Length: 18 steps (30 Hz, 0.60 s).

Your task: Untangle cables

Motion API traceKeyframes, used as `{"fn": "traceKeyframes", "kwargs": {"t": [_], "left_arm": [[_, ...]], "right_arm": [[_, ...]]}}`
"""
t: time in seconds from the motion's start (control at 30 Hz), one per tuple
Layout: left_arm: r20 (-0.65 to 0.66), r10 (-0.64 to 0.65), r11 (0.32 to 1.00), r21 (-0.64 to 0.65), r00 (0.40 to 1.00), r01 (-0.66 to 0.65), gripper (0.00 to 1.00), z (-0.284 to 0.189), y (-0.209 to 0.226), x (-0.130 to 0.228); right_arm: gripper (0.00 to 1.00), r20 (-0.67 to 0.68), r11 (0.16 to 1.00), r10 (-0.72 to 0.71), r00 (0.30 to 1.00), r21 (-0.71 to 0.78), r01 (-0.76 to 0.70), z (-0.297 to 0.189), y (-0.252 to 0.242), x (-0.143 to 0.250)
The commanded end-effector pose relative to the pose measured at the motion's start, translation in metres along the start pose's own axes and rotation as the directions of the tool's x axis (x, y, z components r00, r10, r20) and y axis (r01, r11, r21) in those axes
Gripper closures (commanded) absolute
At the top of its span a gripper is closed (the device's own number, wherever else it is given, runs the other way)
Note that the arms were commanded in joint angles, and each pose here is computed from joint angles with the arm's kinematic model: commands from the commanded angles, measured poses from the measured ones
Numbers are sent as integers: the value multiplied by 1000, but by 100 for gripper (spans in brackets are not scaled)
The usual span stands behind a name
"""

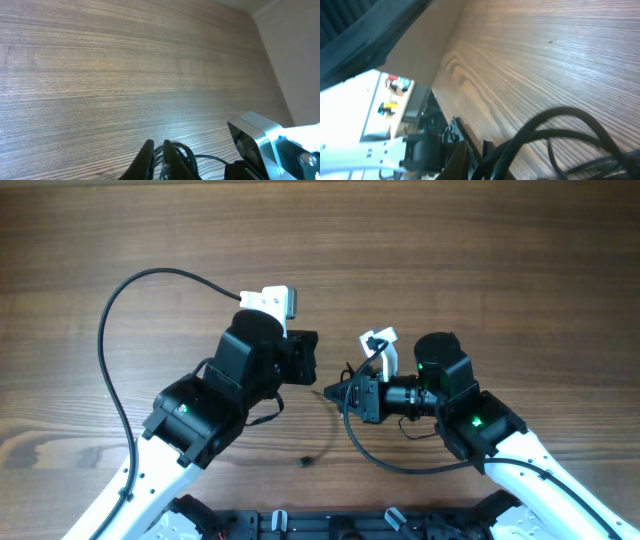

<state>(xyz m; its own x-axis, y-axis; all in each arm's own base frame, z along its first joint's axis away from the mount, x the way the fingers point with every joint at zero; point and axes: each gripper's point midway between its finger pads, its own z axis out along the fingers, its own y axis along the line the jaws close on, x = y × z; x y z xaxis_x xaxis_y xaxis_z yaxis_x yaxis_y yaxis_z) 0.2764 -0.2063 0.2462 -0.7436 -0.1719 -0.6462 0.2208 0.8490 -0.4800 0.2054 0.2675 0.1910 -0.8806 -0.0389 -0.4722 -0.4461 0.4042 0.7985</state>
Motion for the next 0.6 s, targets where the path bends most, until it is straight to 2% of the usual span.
{"fn": "traceKeyframes", "kwargs": {"t": [0.0, 0.07, 0.13, 0.17, 0.2, 0.23, 0.3, 0.37, 0.4, 0.43, 0.5, 0.57], "left_arm": [[8, 71, 997, 9, 997, -71, 93, -4, -4, -1], [-7, 69, 998, -8, 998, -69, 81, -4, 1, 2], [-23, 62, 997, -34, 998, -63, 75, -4, 7, 6], [-25, 38, 997, -72, 999, -39, 75, -5, 16, 7], [-4, -45, 989, -142, 999, 44, 68, -6, 31, 5], [13, -96, 980, -175, 995, 97, 55, -8, 40, 2], [35, -215, 955, -203, 976, 218, 34, -10, 57, -2], [-4, -304, 941, -154, 953, 300, 8, -11, 63, -4], [-25, -332, 937, -126, 943, 327, 0, -12, 64, -5], [-61, -365, 929, -84, 929, 359, 0, -14, 63, -5], [-157, -324, 944, 2, 933, 329, 0, -15, 58, 1], [-213, -349, 936, -37, 913, 349, 0, -13, 70, 13]], "right_arm": [[95, -4, 995, -94, 996, -16, 94, 0, 3, -2], [95, 11, 996, -82, 997, 34, 82, 0, -6, -4], [95, 10, 989, -146, 989, 27, 145, 0, -4, -4], [95, 16, 981, -192, 981, 24, 191, 0, -3, -6], [96, 24, 969, -245, 969, 20, 245, 0, -1, -8], [95, 26, 964, -265, 964, 17, 265, 0, 0, -8], [96, 25, 958, -285, 958, 18, 285, 0, 0, -8], [95, 33, 957, -291, 956, 16, 291, 0, 1, -10], [95, 41, 955, -297, 954, 13, 297, 0, 2, -12], [95, 57, 952, -306, 950, 6, 306, -1, 6, -16], [95, 95, 954, -299, 950, -11, 301, -1, 13, -24], [95, 132, 947, -311, 941, -43, 318, -3, 24, -32]]}}
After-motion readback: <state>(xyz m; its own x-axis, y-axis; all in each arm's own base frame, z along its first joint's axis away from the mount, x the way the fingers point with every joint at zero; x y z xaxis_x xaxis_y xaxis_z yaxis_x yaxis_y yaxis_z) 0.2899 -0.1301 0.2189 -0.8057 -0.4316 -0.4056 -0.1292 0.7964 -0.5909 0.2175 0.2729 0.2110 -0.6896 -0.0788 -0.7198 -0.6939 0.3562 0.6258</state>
